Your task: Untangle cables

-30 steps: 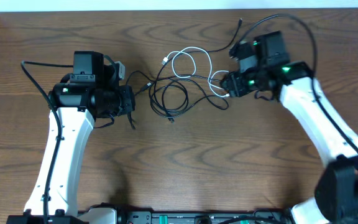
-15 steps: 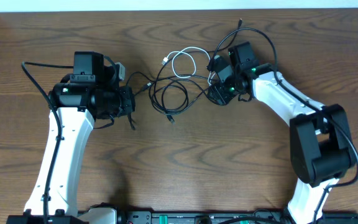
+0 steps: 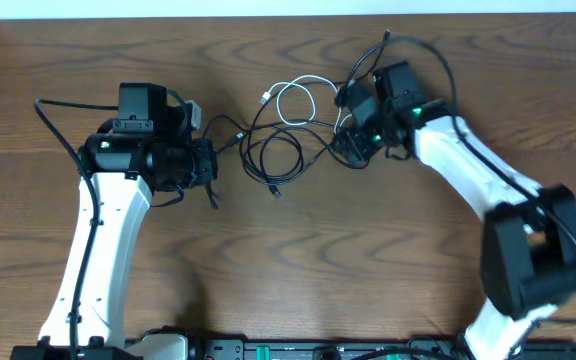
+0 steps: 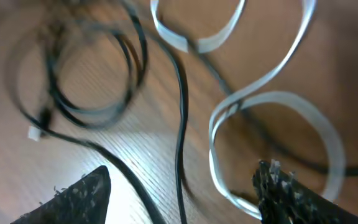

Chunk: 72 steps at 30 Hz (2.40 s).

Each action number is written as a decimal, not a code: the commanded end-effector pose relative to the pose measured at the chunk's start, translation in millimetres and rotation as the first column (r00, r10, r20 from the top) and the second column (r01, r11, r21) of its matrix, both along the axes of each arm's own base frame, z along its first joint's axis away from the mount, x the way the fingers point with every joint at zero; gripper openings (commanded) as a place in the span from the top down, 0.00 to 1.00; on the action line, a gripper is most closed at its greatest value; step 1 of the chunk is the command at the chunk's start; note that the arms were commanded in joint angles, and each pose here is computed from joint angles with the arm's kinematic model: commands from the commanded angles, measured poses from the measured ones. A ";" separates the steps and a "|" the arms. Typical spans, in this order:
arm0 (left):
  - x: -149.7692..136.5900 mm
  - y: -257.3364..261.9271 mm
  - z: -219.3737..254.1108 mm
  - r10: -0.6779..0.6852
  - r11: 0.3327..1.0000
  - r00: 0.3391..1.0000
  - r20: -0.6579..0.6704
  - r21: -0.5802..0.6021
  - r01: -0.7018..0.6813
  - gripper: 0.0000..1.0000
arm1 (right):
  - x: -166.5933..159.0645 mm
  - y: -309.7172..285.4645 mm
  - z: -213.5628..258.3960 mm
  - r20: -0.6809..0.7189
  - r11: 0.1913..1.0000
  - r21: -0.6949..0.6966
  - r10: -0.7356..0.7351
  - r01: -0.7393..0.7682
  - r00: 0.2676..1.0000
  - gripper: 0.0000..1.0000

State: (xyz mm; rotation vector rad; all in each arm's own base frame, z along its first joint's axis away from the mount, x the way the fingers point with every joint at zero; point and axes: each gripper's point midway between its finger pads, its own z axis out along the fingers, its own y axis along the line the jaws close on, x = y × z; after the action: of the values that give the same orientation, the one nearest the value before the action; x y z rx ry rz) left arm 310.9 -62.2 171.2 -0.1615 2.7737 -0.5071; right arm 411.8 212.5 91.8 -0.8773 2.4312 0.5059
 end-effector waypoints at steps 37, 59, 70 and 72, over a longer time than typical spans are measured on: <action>1.0 1.0 0.3 -0.003 1.000 1.000 0.003 0.007 0.003 0.92 | 1.4 -21.8 -73.1 -0.097 0.983 -0.173 -0.080 0.063 0.992 0.60; 1.1 1.0 0.3 -0.003 1.000 1.000 0.003 0.007 0.003 0.92 | 18.1 -161.9 221.1 0.371 0.721 0.214 -0.684 0.659 0.628 0.99; 1.1 1.0 0.3 -0.003 1.000 1.000 0.003 0.007 0.003 0.92 | -49.8 -275.6 309.3 0.442 0.337 0.419 -0.887 0.844 0.135 0.99; 1.2 1.0 0.3 -0.003 1.000 1.000 0.004 0.007 0.003 0.92 | -50.5 -276.2 309.5 0.428 0.350 0.426 -0.891 0.834 0.155 0.99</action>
State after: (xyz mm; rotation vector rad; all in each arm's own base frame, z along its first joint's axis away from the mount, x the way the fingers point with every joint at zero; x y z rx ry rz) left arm 310.7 -62.2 171.1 -0.1617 2.7745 -0.5071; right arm 367.2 -54.2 392.3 0.4370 1.8373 -0.1655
